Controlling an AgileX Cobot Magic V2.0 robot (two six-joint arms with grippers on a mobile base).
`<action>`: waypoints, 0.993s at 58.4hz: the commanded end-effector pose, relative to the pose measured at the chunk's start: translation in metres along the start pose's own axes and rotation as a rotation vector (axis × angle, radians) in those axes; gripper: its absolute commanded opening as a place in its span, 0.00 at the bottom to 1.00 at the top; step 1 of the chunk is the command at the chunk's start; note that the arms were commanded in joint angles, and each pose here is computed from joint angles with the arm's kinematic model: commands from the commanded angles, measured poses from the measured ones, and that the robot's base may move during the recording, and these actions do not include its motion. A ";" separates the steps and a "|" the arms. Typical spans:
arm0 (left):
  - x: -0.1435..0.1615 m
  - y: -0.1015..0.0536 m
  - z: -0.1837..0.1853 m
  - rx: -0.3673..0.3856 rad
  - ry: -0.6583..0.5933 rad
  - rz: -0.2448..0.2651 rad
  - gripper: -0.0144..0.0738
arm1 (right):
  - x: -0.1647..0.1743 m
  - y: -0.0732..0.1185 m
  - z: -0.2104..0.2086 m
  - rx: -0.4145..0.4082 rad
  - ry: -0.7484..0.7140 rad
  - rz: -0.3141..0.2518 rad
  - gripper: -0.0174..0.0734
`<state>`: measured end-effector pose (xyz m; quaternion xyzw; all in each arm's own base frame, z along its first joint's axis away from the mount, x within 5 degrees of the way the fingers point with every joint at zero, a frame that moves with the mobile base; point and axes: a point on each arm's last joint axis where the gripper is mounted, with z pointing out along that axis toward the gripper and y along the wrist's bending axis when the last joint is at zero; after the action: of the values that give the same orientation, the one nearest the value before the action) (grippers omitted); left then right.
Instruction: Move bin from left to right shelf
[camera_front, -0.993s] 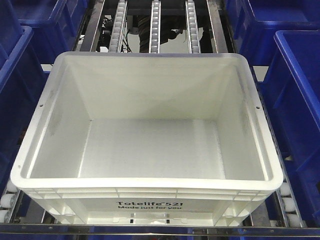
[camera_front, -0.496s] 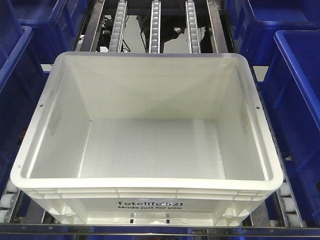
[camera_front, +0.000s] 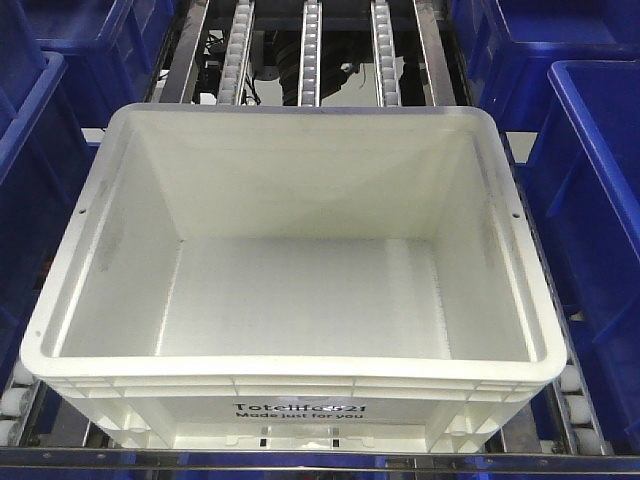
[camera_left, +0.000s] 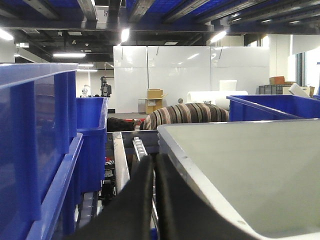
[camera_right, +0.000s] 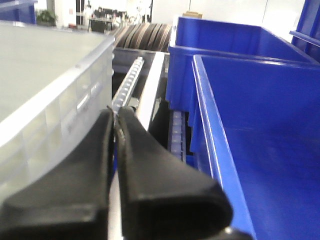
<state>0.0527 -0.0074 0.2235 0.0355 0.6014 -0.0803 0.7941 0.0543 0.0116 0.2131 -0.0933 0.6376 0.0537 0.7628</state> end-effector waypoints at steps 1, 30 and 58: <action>-0.006 0.001 -0.002 -0.007 -0.088 -0.063 0.16 | -0.004 -0.001 -0.001 0.016 -0.092 0.022 0.19; -0.074 -0.008 0.017 0.049 0.175 0.014 0.16 | -0.059 -0.004 0.006 0.000 -0.042 0.044 0.19; -0.132 -0.022 0.093 0.128 0.389 -0.127 0.16 | -0.140 -0.005 0.073 -0.059 0.287 0.140 0.19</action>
<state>0.0956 -0.0299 0.3571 0.0672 0.7625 -0.1455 0.6268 0.0904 0.0251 0.3457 -0.0861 0.7579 0.1029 0.6384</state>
